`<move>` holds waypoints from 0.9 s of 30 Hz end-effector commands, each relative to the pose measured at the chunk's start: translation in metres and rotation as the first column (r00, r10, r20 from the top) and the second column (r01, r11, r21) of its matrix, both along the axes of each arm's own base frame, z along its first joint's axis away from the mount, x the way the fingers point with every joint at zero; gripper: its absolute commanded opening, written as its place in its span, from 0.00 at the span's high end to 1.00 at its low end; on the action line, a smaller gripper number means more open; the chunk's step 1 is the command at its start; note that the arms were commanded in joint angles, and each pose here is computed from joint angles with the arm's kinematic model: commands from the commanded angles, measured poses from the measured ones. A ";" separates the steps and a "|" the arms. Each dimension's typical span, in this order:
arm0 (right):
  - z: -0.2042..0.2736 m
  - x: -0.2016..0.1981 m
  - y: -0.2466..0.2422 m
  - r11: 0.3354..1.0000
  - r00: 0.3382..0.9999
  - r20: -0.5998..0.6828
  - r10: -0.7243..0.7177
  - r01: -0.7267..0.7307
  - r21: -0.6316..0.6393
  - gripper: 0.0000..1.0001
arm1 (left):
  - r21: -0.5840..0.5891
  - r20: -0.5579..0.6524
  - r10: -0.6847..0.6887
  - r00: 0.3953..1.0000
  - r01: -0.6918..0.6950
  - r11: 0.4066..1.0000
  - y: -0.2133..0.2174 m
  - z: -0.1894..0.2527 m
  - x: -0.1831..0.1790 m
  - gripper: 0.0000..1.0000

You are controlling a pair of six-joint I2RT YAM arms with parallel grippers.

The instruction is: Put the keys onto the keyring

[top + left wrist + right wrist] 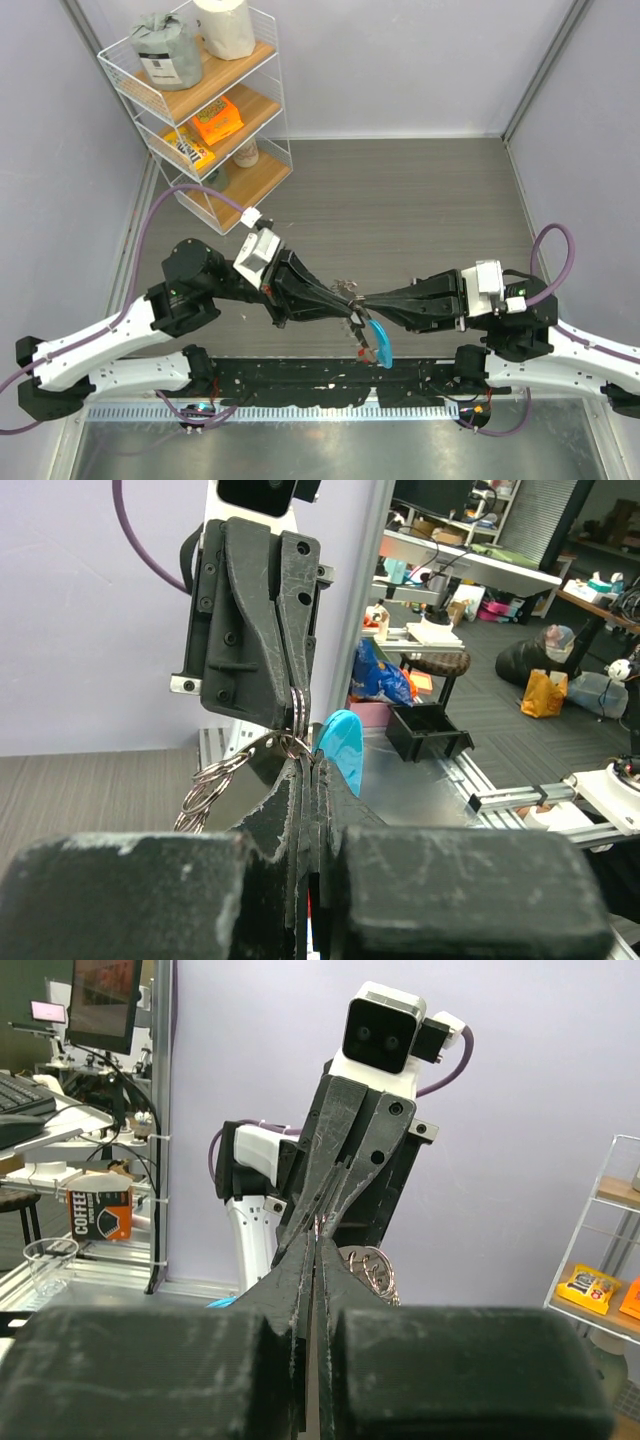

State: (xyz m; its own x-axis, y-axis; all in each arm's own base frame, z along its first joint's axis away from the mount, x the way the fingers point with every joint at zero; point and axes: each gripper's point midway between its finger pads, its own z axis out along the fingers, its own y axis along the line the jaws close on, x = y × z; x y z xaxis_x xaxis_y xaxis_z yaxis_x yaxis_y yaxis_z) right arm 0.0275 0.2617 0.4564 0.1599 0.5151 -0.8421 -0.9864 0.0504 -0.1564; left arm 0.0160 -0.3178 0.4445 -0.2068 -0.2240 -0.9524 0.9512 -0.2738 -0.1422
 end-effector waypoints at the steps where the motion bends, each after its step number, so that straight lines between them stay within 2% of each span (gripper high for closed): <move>1: 0.048 -0.007 -0.022 0.984 0.999 0.031 0.008 -0.013 0.177 0.94 | -0.056 0.016 -0.051 0.999 0.052 0.997 0.001 0.019 -0.008 1.00; 8: 0.054 -0.013 -0.024 0.967 0.998 0.035 0.050 -0.057 0.248 0.94 | -0.045 0.012 -0.073 0.997 0.073 0.996 -0.005 0.017 -0.008 1.00; 16: 0.058 -0.021 -0.020 0.956 0.993 0.075 0.094 -0.111 0.272 0.94 | -0.031 0.011 -0.117 0.993 0.117 0.993 -0.011 0.018 -0.012 0.99; 18: 0.058 -0.022 -0.020 0.956 0.992 0.076 0.100 -0.117 0.270 0.94 | -0.030 0.011 -0.122 0.992 0.122 0.992 -0.009 0.020 -0.013 0.89; 20: 0.057 -0.021 -0.022 0.958 0.993 0.073 0.092 -0.108 0.266 0.94 | -0.034 0.019 -0.108 0.994 0.109 0.994 -0.004 0.021 -0.014 0.73; 23: 0.055 -0.021 -0.025 0.960 0.994 0.067 0.082 -0.097 0.262 0.94 | -0.023 0.032 -0.065 0.997 0.066 0.998 0.005 0.020 -0.012 0.64; 27: 0.055 -0.020 -0.029 0.961 0.995 0.063 0.076 -0.090 0.263 0.94 | -0.007 0.050 -0.013 0.999 0.013 1.000 0.016 0.019 -0.009 0.57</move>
